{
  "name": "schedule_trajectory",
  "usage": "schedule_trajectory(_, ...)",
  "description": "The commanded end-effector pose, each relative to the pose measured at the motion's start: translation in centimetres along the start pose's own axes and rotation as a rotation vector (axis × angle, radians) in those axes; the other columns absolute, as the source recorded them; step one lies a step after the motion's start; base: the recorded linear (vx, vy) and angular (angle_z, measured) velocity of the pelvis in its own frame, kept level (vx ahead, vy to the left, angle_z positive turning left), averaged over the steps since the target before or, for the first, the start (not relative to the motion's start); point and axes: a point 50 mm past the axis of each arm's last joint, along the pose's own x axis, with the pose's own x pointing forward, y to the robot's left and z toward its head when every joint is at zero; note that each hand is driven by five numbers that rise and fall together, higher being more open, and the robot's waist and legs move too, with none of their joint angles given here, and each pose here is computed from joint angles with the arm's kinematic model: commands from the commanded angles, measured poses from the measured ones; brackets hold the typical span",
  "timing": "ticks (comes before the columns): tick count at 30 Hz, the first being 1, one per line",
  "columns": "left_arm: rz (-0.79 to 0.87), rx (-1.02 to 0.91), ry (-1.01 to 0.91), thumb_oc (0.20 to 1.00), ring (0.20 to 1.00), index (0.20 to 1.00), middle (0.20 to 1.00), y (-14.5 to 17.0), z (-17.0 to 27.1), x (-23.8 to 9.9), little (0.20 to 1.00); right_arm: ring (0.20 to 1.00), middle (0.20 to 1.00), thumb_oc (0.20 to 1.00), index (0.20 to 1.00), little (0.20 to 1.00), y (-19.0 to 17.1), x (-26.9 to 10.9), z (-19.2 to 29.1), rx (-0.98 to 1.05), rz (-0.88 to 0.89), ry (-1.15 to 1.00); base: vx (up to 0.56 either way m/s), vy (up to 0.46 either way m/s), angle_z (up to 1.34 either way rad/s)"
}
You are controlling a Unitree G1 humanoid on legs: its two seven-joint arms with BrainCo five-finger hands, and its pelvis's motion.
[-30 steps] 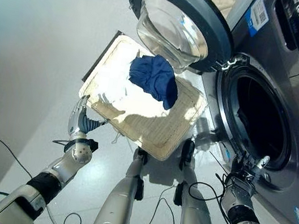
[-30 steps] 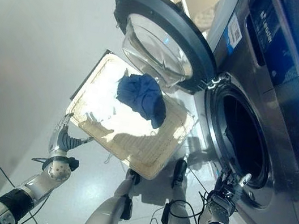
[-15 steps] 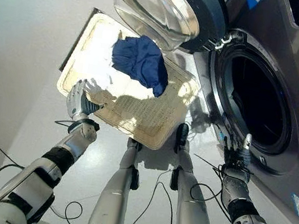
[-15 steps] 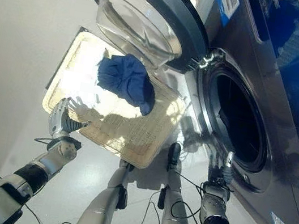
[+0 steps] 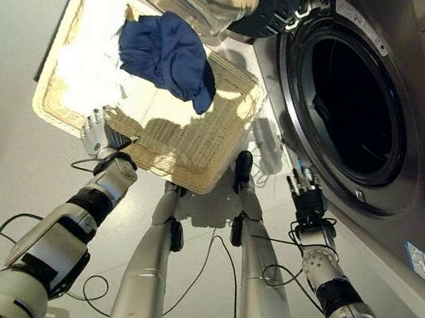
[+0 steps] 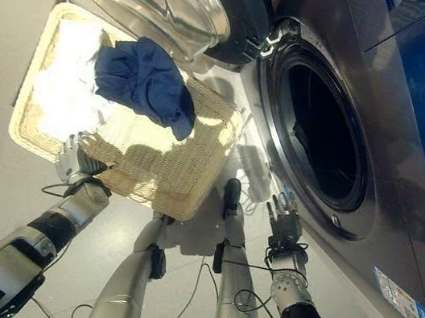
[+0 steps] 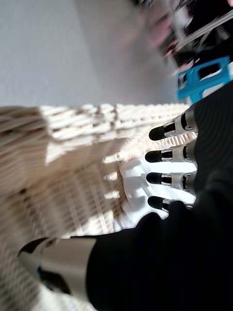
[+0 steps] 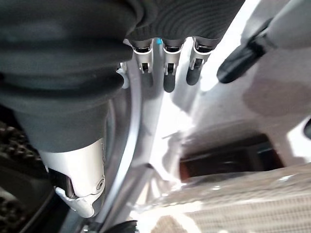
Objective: Put the clothes into the washing machine.
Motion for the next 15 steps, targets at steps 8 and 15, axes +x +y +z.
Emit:
schedule_trajectory(8,0.419,-0.081,0.259,1.000,1.000,1.000,1.000,6.8,-1.2,3.9,1.000,1.000,1.000,1.000,1.000,1.000,1.9,-2.1,-3.2,-0.020,0.159,0.124,-0.01,0.038,0.00)
schedule_trajectory(15,0.452,-0.781,0.425,1.000,1.000,1.000,1.000,7.4,0.2,4.3,1.000,1.000,1.000,1.000,1.000,1.000,2.1,-2.6,-4.7,-0.006,0.148,0.131,0.01,-0.010,0.03)
